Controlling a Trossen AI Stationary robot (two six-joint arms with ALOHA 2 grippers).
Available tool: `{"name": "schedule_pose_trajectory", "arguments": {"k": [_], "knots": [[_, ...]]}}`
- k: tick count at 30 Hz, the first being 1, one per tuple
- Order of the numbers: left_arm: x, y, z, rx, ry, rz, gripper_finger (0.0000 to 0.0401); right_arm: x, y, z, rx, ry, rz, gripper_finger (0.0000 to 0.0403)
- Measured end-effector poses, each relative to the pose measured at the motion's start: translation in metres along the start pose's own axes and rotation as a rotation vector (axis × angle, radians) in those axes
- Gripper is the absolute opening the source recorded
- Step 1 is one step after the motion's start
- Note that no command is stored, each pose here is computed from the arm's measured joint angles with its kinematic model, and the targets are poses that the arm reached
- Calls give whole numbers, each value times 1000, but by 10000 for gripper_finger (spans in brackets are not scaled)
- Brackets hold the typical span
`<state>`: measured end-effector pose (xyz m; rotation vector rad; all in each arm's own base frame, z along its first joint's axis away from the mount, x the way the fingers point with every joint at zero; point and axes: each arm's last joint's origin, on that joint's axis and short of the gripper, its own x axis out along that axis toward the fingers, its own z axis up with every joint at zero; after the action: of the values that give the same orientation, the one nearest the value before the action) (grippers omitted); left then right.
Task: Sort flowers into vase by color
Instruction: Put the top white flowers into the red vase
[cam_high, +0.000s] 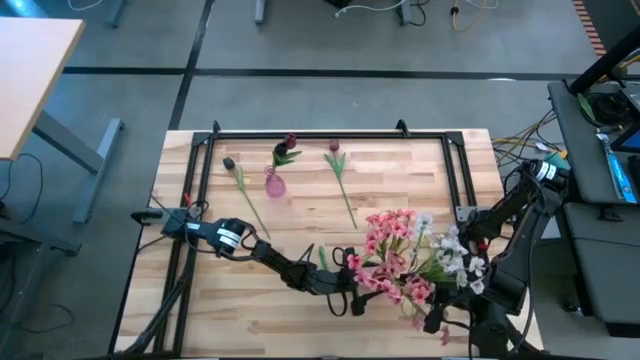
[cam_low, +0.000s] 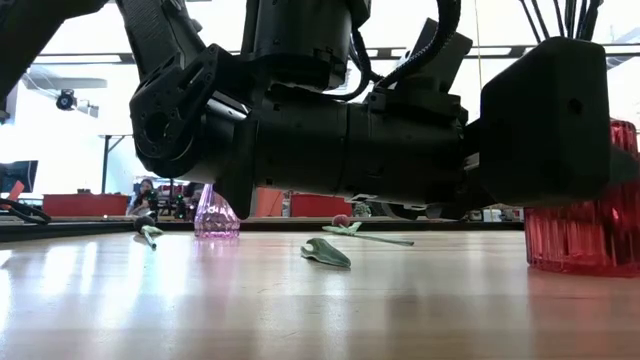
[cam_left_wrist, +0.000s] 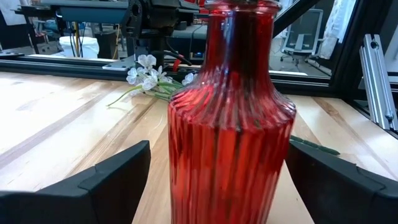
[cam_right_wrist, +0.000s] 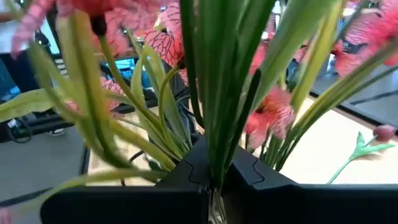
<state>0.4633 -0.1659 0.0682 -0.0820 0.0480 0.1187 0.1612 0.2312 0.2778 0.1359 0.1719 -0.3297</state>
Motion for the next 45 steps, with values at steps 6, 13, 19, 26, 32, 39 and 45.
{"name": "schedule_pose_trajectory", "arguments": {"k": [6,13,19,26,32,39,45], "knots": [[0,0,0,0,0,-2,351,1,-3,5,58,24,19,12],[0,0,0,0,1,-12,351,13,-4,4,63,81,24,12],[0,0,0,0,2,-18,351,22,-5,1,54,131,28,12],[0,0,0,0,2,-18,351,24,-3,-2,32,142,25,12],[0,0,0,0,2,-18,351,24,-4,-3,-5,139,20,13],[0,0,0,1,2,-18,351,24,-4,-3,-14,142,24,46],[0,0,0,1,3,-18,351,24,-3,-1,-6,134,23,117]]}}
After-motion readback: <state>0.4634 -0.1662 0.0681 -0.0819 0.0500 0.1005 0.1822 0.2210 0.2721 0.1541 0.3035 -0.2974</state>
